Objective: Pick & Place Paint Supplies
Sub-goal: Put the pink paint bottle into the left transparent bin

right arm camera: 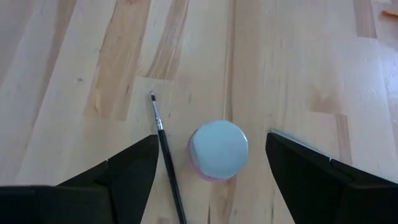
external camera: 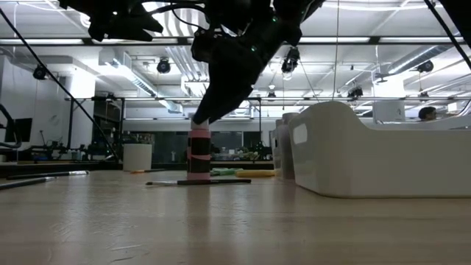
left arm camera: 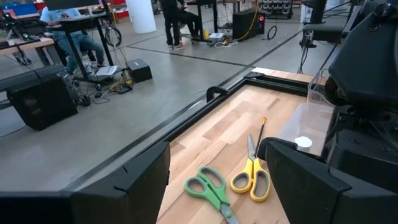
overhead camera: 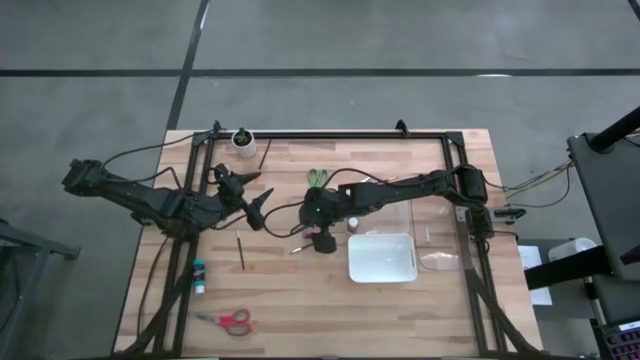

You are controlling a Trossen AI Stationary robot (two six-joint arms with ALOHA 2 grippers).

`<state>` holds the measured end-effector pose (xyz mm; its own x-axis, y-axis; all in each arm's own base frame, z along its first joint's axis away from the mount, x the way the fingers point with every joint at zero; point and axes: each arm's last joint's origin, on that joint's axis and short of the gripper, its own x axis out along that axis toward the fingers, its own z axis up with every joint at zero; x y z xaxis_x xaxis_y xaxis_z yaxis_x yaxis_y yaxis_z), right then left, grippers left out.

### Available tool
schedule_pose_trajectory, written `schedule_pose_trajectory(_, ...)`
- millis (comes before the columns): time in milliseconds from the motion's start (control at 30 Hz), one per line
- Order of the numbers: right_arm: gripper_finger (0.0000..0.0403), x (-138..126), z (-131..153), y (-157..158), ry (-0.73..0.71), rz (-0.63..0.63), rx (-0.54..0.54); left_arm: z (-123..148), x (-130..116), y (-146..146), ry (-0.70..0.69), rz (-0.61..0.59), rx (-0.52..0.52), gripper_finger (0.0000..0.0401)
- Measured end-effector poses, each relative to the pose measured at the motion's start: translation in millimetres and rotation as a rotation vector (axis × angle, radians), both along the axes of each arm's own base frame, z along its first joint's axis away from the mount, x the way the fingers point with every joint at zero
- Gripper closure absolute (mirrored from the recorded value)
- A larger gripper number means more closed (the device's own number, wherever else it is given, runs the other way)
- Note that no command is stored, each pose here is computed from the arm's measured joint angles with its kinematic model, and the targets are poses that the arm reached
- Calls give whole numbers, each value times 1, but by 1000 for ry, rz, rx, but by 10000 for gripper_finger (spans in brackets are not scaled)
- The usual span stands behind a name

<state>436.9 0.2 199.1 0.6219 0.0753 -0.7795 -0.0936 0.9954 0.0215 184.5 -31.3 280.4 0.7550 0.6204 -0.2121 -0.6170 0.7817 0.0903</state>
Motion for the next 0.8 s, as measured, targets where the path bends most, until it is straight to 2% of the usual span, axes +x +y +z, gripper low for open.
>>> schedule_pose_trajectory(267,118,-1,-3,-1,8,-14,-15,0,0,0,0,-1,0,133)
schedule_pose_trajectory(800,278,0,-2,-2,-13,0,-40,0,0,0,0,-1,0,132)
